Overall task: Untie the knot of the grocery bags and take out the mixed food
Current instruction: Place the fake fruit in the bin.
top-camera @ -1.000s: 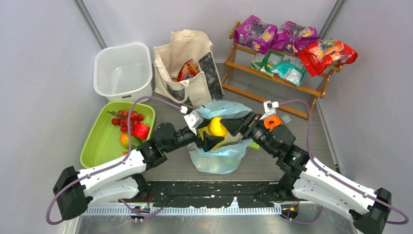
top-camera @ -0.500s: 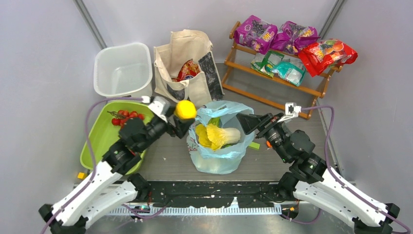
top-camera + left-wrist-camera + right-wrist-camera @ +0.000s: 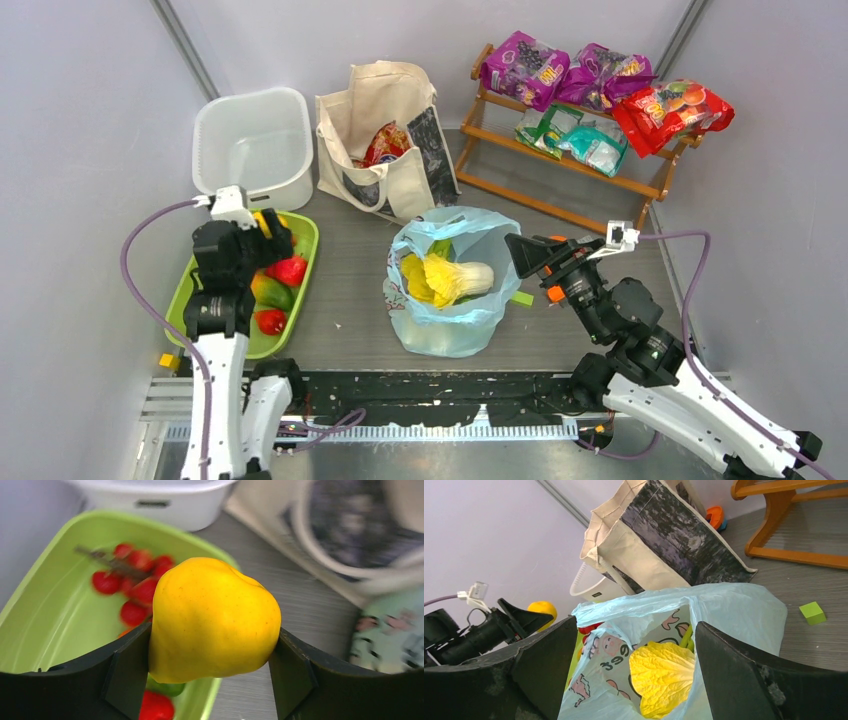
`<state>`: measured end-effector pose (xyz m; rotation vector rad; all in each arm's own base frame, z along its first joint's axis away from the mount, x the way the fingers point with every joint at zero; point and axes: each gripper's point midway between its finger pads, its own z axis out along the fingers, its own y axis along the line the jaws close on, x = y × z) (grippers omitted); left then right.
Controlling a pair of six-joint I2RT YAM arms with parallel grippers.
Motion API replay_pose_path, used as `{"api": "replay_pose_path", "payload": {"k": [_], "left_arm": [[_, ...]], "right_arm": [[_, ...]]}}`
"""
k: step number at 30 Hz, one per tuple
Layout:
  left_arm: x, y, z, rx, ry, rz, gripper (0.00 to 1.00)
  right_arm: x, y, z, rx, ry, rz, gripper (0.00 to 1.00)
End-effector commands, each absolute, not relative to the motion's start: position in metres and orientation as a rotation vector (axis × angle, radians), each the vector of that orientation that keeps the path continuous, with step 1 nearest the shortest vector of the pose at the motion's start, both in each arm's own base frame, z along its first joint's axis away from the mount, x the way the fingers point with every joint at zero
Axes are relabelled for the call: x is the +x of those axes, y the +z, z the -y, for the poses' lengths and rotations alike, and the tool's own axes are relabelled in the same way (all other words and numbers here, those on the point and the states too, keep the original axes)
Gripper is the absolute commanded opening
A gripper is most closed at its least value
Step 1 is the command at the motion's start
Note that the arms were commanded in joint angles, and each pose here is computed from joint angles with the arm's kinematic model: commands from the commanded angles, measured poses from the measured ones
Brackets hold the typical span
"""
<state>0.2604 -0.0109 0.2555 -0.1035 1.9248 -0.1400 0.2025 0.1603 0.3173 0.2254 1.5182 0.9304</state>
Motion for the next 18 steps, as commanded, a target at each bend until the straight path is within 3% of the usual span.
{"api": "replay_pose_path", "payload": {"k": [1,14,16,18], "left_arm": [[0.253,0.217,-0.062,-0.480,0.066,-1.999,0.00],[0.217,0.193,-0.144,-0.813,0.542,-2.035,0.00],[0.216,0.190,-0.146,-0.822,0.552,-2.046,0.11],[0.217,0.188,-0.146,-0.825,0.547,-2.050,0.45]], "right_arm": [[0.204,0.315,-0.148,0.238,0.871,-1.497,0.95],[0.201,0.316,-0.141,0.231,0.849,-1.490,0.95],[0.200,0.316,-0.141,0.224,0.849,-1.489,0.95],[0.199,0.315,-0.139,0.220,0.843,-1.490,0.95]]}}
